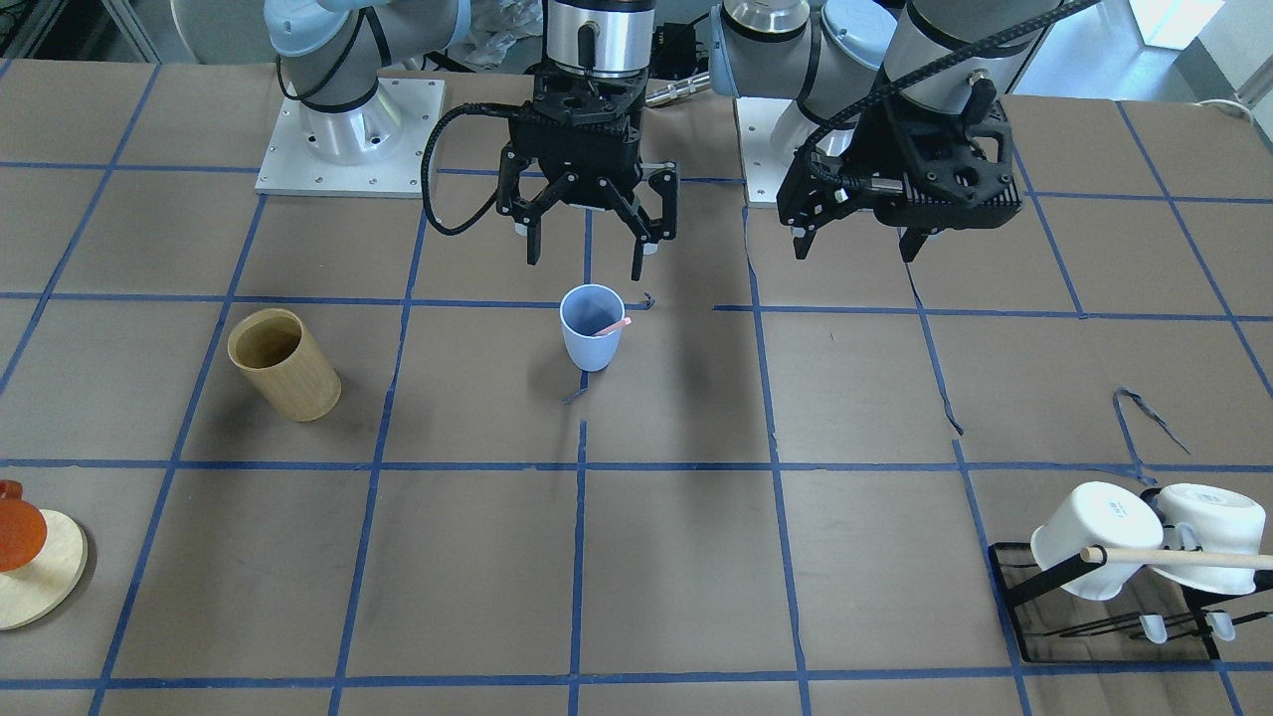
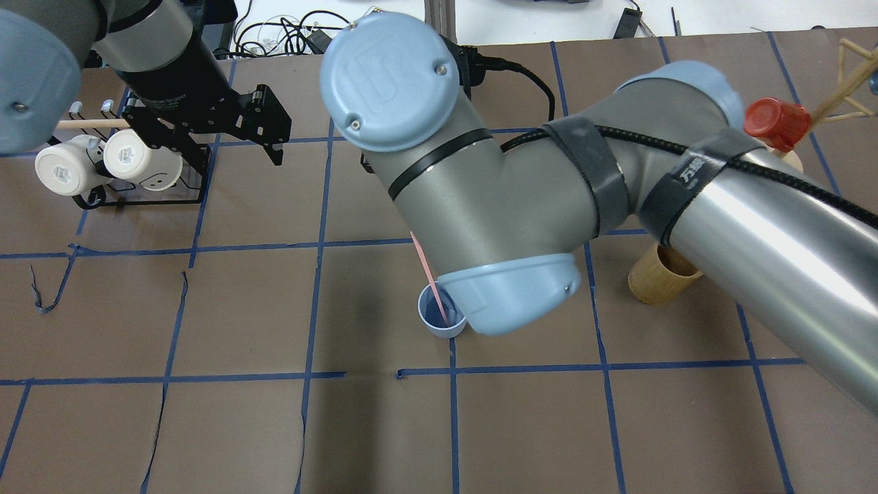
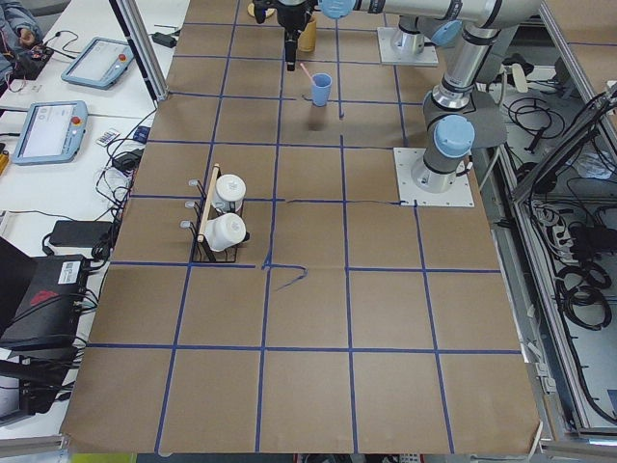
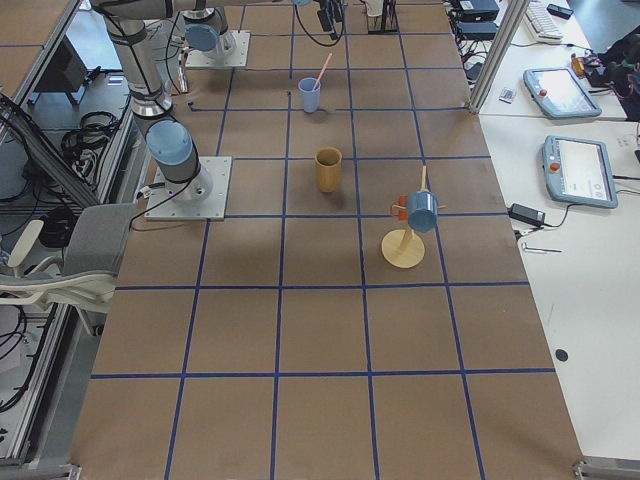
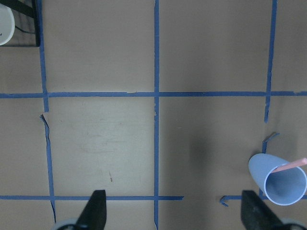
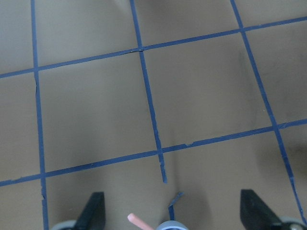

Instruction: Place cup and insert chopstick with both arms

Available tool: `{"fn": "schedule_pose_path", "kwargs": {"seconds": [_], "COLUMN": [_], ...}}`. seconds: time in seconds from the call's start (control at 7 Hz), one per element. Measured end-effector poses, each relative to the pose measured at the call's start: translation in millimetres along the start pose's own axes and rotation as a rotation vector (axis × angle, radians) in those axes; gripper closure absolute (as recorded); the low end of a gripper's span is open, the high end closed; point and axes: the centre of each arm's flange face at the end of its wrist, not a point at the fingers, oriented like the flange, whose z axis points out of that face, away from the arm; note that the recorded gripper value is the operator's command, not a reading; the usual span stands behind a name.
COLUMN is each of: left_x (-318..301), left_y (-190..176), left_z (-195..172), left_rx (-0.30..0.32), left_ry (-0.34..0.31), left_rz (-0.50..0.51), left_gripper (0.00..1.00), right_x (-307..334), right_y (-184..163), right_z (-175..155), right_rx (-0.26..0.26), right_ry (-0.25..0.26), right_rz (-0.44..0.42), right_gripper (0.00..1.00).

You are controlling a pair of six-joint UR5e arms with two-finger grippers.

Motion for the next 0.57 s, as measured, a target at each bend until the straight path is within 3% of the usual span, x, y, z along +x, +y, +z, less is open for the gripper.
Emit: {"fn": "schedule_pose_path", "kwargs": {"seconds": [0.29,0.57], "left_x": [0,0], "left_y": [0,-1], "left_z": [0,-1], "left_rx": [0.001,0.002], "left_ry": [-0.001,0.003], "left_rz": [0.0,0.0], "left_gripper": [0.0,0.0], "right_x": [48,111], "right_y": [-39,-77], "right_z": [2,23], "right_rx": [-0.081,-0.215], "right_ry": [0.041,0.045], "right_rz": [0.001,0.018], "right_gripper": [0.0,0.0]}}
